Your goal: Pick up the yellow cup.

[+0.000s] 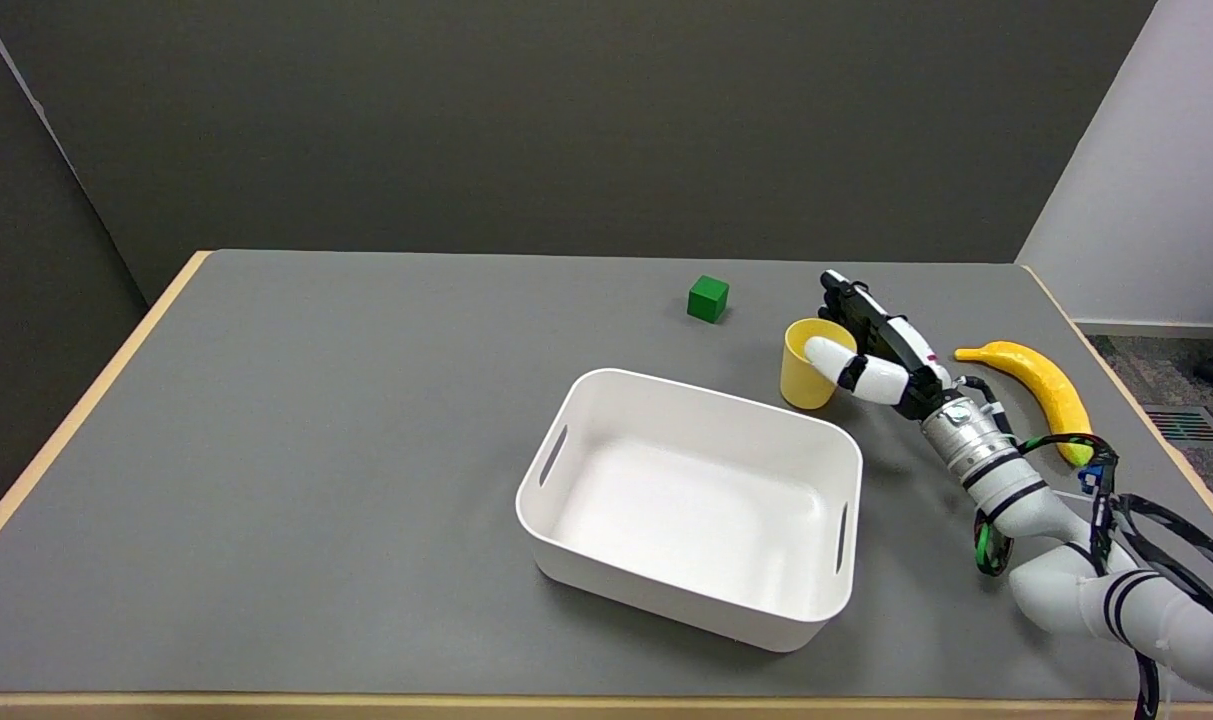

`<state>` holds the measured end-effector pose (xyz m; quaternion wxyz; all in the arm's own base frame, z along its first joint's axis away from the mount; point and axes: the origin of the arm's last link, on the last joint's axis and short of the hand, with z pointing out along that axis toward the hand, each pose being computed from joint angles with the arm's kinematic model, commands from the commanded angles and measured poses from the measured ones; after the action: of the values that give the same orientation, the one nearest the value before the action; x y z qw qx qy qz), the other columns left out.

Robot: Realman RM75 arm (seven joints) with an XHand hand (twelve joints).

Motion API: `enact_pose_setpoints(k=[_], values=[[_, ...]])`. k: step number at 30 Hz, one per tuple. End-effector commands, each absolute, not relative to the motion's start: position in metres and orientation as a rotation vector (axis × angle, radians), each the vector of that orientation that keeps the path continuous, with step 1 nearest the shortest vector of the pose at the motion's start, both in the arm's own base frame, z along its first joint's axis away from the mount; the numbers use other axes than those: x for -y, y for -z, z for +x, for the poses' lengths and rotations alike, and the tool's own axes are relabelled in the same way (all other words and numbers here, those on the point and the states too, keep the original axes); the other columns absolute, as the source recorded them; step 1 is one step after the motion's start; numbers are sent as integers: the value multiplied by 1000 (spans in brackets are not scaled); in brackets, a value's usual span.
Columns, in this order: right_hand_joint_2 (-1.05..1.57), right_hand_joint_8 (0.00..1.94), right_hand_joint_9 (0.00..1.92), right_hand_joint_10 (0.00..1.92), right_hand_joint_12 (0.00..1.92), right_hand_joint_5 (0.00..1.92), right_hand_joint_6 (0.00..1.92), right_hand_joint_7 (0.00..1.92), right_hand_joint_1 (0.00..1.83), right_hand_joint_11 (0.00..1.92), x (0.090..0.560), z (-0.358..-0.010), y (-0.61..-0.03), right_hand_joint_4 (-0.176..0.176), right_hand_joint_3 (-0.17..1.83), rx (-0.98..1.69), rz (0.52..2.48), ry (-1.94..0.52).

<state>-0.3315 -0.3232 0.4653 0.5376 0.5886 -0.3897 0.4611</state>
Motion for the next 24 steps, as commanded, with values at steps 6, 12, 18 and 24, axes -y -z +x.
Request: enact_pose_setpoints(k=[6, 12, 18, 24], values=[[561, -1, -1, -1, 326, -1, -1, -1, 751, -1, 323, -342, -452, -118, 787, 996, 1418, -1037], [554, -1, -1, -1, 310, -1, -1, -1, 712, -1, 329, -342, -449, -99, 759, 994, 1435, -988], [545, -1, -1, -1, 253, -1, -1, -1, 677, -1, 332, -344, -450, -78, 722, 999, 1420, -966], [542, -1, -1, -1, 197, -1, -1, -1, 840, -1, 334, -346, -450, -73, 743, 1004, 1405, -959]])
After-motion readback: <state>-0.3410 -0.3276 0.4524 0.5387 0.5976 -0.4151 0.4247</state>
